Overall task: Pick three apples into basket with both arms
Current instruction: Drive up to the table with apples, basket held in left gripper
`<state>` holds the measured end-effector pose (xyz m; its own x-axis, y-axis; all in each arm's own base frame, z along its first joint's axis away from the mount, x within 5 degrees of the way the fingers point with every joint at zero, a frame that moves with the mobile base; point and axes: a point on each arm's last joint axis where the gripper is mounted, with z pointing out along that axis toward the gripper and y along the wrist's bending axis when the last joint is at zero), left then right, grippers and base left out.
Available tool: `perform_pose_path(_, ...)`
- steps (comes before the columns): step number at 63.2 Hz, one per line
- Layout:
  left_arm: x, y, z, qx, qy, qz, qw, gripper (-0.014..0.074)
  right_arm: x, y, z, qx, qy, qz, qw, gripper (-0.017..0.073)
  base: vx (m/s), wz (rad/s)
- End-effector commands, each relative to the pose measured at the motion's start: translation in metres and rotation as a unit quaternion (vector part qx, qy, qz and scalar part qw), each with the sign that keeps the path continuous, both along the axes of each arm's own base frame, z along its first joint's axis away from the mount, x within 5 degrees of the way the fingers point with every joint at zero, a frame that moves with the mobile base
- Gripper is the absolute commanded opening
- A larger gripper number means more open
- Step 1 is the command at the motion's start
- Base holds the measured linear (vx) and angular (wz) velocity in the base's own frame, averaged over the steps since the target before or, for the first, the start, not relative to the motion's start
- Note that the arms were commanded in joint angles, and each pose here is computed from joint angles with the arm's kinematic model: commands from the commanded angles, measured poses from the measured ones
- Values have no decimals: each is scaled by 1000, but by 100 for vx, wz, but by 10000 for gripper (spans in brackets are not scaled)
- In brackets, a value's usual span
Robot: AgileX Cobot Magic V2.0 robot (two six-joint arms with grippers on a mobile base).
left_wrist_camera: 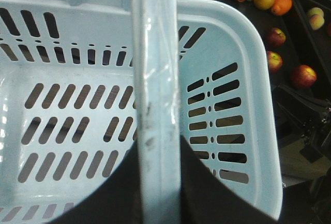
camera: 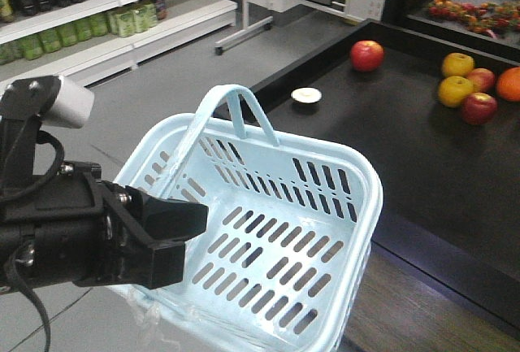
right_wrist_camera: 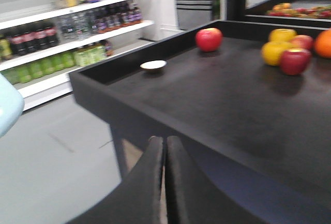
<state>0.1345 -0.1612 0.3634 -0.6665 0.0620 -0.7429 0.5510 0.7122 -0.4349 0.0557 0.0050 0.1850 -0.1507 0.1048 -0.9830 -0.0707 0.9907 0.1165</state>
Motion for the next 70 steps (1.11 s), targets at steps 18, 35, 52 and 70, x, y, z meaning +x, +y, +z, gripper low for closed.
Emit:
perform_pose_path(18, -1, 0, 24, -62, -43, 8, 997, -7, 0, 0, 2, -4, -36, -2, 999, -4, 13, -60)
perform_pose_path(35, -1, 0, 24, -62, -43, 8, 997, -7, 0, 0, 2, -4, -36, -2, 999, -4, 11, -50)
perform_pose_path(52, -1, 0, 24, -62, -43, 8, 997, -7, 0, 0, 2, -4, -36, -2, 999, -4, 10, -47)
perform_pose_path(70, -1, 0, 24, -62, -43, 8, 997, -7, 0, 0, 2, -4, -36, -2, 999, -4, 10, -39)
